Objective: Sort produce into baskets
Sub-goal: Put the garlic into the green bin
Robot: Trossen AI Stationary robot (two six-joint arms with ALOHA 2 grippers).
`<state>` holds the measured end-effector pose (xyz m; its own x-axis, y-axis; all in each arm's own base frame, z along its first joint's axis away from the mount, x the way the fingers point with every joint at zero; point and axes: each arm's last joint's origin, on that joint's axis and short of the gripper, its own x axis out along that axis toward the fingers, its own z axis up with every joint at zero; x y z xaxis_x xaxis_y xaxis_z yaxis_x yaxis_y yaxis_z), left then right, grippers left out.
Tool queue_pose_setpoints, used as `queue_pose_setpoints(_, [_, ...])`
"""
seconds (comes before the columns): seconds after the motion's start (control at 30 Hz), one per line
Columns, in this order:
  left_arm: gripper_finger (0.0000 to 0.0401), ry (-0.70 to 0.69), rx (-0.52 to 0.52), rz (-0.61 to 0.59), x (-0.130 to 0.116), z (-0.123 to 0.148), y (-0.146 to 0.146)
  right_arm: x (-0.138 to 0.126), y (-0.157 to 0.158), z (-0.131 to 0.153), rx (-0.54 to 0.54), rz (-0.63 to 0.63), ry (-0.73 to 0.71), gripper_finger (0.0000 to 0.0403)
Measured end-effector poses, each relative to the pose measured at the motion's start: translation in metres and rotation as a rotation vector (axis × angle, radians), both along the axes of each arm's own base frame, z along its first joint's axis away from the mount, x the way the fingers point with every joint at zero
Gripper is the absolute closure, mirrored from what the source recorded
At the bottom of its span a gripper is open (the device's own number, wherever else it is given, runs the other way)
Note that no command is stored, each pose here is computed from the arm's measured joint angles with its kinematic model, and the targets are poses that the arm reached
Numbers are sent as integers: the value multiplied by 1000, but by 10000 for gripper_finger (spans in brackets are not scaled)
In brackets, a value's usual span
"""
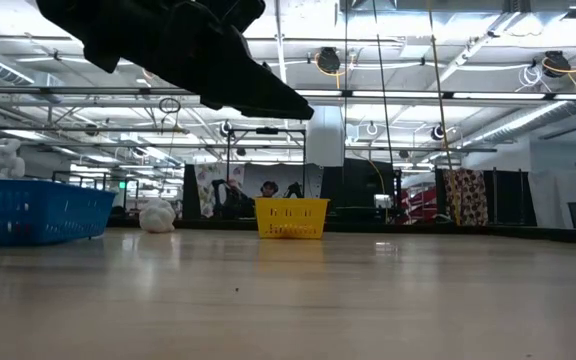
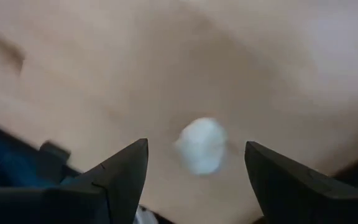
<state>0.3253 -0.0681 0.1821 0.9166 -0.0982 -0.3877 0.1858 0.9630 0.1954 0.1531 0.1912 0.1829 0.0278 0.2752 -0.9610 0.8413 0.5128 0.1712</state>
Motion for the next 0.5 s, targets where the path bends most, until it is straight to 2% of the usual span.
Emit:
queue_pose_setpoints(0.13, [115, -2, -2, 9, 1, 0, 3, 0, 14, -8, 34, 12, -18, 145])
queue_pose_setpoints(0.5, [115, 2, -25, -23, 1, 0, 4, -6, 24, -27, -34, 10, 47, 146])
